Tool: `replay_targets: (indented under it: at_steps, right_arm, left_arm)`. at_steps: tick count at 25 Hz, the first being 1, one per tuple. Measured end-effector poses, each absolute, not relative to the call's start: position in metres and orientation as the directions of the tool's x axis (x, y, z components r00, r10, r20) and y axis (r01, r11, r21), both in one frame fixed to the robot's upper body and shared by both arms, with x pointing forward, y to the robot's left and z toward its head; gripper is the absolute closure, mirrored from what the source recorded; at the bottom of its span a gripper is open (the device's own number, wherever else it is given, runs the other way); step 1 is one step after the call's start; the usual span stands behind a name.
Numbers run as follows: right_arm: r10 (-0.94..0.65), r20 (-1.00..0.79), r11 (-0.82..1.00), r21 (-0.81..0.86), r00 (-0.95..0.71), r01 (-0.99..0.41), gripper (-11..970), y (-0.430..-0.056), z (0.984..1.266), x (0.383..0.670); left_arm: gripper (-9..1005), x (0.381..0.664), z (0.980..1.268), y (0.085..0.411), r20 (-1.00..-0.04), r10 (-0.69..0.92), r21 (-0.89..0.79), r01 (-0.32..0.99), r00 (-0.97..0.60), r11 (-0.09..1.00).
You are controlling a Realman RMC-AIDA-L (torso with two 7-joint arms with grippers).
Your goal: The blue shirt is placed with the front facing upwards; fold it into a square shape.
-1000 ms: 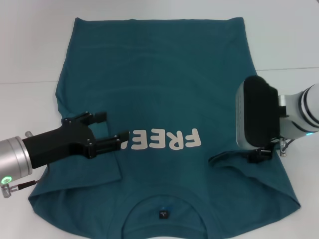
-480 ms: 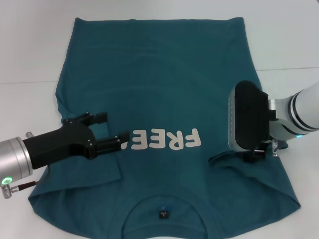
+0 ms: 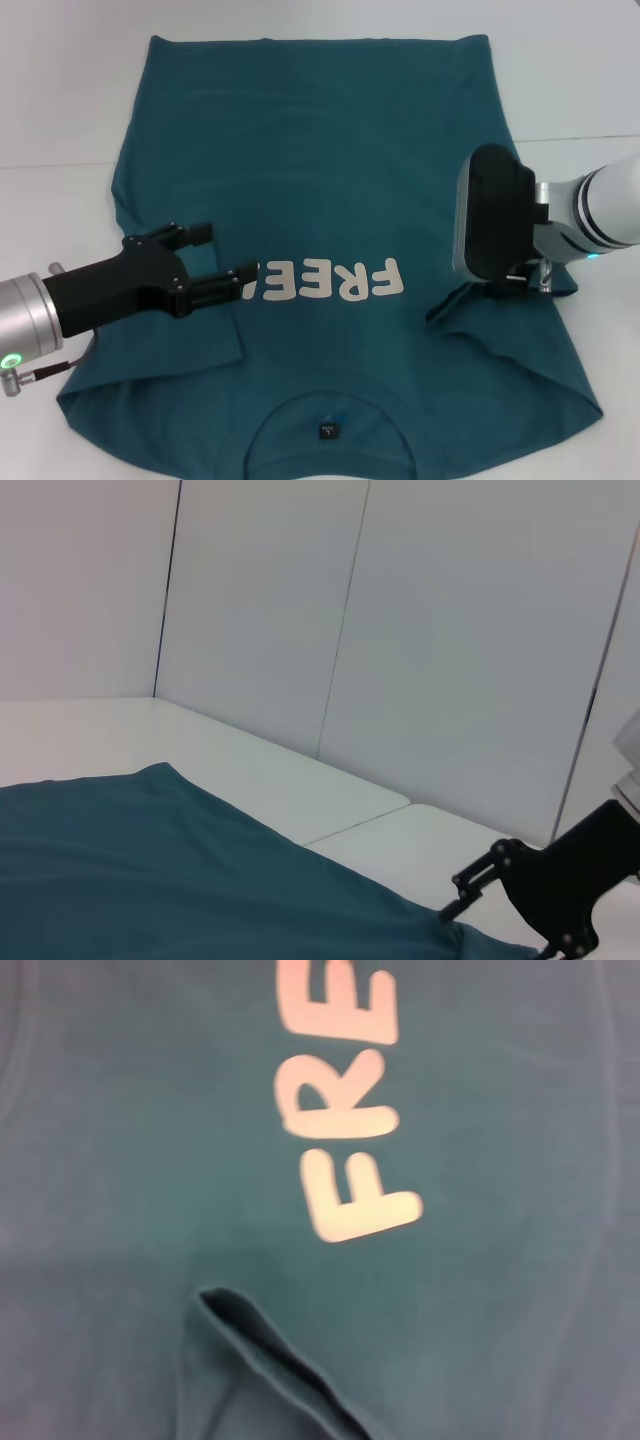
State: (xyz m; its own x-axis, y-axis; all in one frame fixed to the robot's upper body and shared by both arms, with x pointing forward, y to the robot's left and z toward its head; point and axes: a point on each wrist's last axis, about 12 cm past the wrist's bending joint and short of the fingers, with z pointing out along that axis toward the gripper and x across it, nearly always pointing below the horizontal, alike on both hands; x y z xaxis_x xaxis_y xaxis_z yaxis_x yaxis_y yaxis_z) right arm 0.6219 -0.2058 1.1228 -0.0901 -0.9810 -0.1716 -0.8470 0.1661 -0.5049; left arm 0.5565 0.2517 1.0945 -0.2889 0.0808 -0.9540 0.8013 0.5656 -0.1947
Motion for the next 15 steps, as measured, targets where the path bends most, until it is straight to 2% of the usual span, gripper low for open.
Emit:
replay_targets:
  at_steps: [9,15]
  right_arm:
    - [-0.978,-0.185,0.19,-0.574,-0.099,-0.796,249,-0.205,1.134,0.637]
    - [-0.985,-0.162,0.147,-0.592,-0.062,-0.792,250,-0.192,1.137,0.646]
  left_arm:
    - [89,0.557,1.095,0.252,-0.954,0.081,-0.194,0.802,-0.288,0.566]
    - [91,0.558,1.095,0.252,-0.955,0.083,-0.19,0.799,-0.286,0.571]
